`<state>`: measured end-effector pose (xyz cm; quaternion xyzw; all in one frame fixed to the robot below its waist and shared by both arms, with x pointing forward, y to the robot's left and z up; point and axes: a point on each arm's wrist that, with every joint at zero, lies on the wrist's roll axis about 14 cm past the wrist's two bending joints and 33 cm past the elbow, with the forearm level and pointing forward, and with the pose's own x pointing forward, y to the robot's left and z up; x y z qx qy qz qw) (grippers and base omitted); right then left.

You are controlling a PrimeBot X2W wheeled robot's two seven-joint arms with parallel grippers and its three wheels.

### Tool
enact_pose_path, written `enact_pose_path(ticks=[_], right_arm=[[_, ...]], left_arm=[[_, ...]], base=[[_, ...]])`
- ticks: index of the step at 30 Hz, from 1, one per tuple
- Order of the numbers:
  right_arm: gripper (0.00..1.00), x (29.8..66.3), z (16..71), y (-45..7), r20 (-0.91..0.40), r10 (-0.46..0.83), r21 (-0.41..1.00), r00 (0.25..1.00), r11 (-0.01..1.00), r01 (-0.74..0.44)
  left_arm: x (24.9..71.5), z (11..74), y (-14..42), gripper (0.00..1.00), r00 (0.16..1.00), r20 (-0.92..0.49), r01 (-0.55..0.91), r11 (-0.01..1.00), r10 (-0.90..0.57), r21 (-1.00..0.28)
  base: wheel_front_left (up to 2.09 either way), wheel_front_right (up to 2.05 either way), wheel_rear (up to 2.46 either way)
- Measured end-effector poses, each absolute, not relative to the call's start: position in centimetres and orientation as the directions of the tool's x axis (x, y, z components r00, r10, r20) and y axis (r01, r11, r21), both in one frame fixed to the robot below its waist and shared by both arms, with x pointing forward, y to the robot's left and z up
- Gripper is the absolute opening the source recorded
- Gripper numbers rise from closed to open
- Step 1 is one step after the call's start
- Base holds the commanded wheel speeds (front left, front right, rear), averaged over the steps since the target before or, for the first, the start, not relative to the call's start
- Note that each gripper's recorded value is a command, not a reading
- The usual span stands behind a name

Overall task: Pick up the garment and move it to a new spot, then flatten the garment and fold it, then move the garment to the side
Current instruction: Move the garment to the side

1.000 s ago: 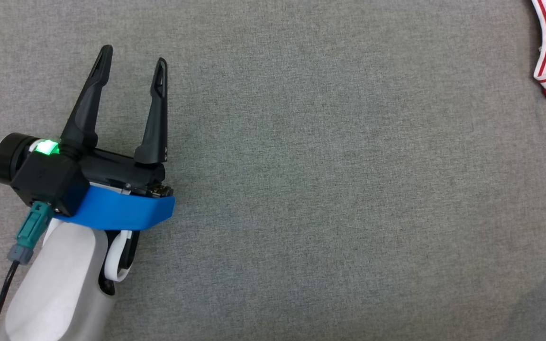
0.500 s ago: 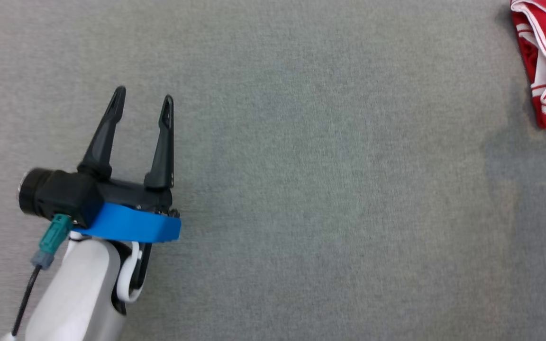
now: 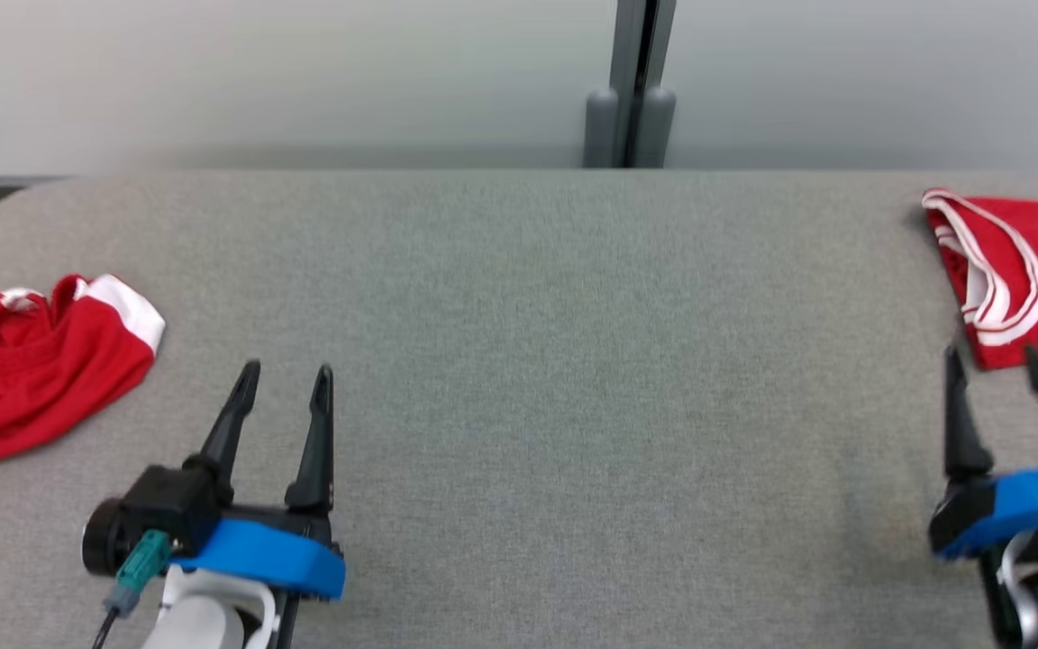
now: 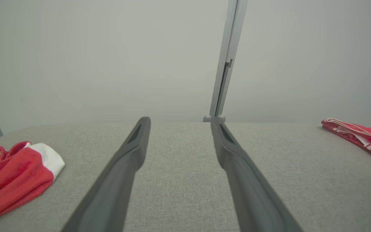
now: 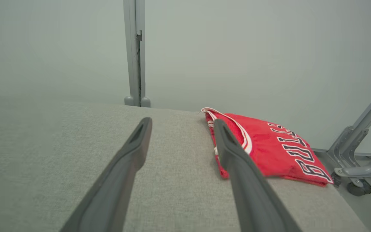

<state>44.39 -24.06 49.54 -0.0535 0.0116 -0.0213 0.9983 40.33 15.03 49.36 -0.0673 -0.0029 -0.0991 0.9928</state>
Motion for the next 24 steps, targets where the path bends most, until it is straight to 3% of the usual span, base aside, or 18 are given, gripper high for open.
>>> enact_pose_path(ticks=[11, 24], right_arm=[[1.0, 38.3, 50.8, -20.8, -0.02, -0.003, -0.011, 1.0, 1.0, 0.003], [1.0, 36.9, 51.4, -20.0, -0.001, 0.011, 0.05, 1.0, 0.999, -0.011]], left_arm=[[35.7, 48.3, 17.3, 1.0, 0.994, -0.017, 0.104, 0.98, -0.108, -0.17], [34.2, 48.0, 17.8, 1.0, 0.996, -0.021, 0.087, 0.98, -0.092, -0.177]], base=[[0.0, 0.0, 0.0], [0.0, 0.0, 0.0]])
